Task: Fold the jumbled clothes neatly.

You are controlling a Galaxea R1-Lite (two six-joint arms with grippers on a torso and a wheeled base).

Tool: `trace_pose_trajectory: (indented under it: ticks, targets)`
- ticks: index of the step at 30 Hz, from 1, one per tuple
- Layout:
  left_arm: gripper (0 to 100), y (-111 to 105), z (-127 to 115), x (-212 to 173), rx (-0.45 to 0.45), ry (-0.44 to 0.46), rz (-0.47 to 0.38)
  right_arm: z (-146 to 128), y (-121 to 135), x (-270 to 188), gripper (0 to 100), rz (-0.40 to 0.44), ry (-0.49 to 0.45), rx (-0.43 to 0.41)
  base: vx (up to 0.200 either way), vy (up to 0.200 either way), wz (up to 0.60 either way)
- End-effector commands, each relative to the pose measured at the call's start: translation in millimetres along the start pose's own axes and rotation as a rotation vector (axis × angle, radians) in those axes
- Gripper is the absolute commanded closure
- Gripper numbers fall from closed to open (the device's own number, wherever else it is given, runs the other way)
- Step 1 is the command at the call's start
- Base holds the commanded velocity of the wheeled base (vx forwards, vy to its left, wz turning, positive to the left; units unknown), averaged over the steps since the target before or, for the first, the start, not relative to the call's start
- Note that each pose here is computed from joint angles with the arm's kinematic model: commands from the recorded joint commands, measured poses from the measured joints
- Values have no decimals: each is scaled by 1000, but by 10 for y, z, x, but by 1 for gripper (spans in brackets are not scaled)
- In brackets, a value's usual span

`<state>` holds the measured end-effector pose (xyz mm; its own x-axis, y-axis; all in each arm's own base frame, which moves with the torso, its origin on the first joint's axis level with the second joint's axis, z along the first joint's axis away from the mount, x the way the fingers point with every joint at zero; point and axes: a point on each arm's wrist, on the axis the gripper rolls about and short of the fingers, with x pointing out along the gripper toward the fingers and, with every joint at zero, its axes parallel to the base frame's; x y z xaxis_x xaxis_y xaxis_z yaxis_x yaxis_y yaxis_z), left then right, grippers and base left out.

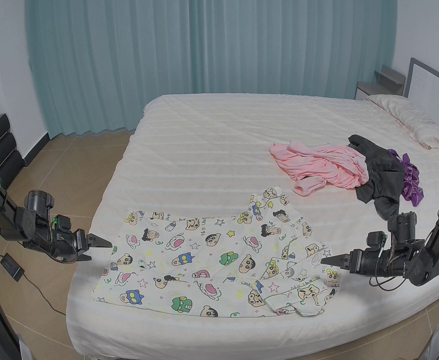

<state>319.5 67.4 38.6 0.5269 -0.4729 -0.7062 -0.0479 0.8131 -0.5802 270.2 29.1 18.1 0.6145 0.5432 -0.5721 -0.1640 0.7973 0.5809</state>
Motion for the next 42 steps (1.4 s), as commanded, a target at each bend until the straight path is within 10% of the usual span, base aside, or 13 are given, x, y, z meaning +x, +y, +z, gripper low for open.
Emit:
trace_pose_trajectory:
  ticks: [1,18,42]
  targets:
    - [0,6,-15,-20,-3,-3,1,31,38,-42,0,5,-19,-10,200,0,0]
    - [0,43,86,161,138,-44,-1,9,59,-14,0,11,-6,-14,71,0,0]
    - [0,-46,713,1427,290,-92,108,15,37,196,0,24,25,-16,0,0,0]
